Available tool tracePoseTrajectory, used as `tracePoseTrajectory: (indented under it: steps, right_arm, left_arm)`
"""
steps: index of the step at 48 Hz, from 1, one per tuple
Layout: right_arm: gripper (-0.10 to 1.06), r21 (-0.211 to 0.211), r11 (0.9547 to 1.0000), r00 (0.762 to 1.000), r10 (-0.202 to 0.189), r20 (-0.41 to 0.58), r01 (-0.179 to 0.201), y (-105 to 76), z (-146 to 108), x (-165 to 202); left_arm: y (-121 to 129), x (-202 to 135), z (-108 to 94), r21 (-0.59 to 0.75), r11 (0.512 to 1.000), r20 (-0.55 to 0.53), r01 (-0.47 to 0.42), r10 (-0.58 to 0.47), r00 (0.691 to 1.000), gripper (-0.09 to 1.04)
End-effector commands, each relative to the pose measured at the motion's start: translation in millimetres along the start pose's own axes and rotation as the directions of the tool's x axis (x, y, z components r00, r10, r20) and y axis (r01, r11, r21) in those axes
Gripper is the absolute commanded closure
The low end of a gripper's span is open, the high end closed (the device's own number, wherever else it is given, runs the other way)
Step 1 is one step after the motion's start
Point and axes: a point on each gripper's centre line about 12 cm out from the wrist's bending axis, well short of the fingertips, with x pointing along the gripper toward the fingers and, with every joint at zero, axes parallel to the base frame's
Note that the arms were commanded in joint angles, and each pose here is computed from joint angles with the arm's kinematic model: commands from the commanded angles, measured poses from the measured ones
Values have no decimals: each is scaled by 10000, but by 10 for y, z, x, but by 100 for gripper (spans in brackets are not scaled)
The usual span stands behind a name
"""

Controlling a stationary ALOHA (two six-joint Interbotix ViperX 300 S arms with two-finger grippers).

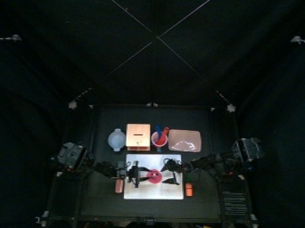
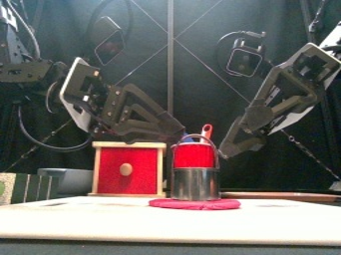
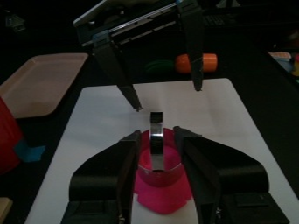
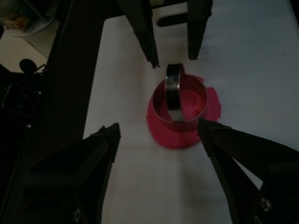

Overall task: Get the cutter from the drawer then cut the dough then place the extra dough in the bowl
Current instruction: Cut the dough

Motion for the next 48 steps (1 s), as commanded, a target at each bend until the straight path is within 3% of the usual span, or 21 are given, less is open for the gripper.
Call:
tracePoseTrajectory:
  steps: [1,21,31,33,42,48]
  right_arm:
    - [-2,-5,10000,9994,21,344,-21,-4,120,22]
    - [-2,238,9994,9997,-247,-83,249,-132,11,203]
    - [-2,699,9976,9994,-21,336,-3,-130,-88,166]
    - [-2,609,9981,9992,-10,388,-13,-136,-115,144]
    - [-2,199,9973,9913,-724,1097,706,-255,-135,54]
    - [-2,-156,9891,9704,-1409,1962,1467,-314,-102,36]
  left_arm:
    - [-6,14,78,-110,9999,214,-42,45,9998,20]
    - [-25,31,-13,-99,9999,-388,97,-101,9992,20]
    - [-21,22,-42,-81,9999,-526,92,-96,9986,21]
    - [-17,23,-43,-76,9999,-538,93,-97,9985,21]
    - [-9,32,-26,-58,10000,-479,74,-76,9988,21]
    - [-12,33,-6,-70,9999,-433,91,-94,9990,21]
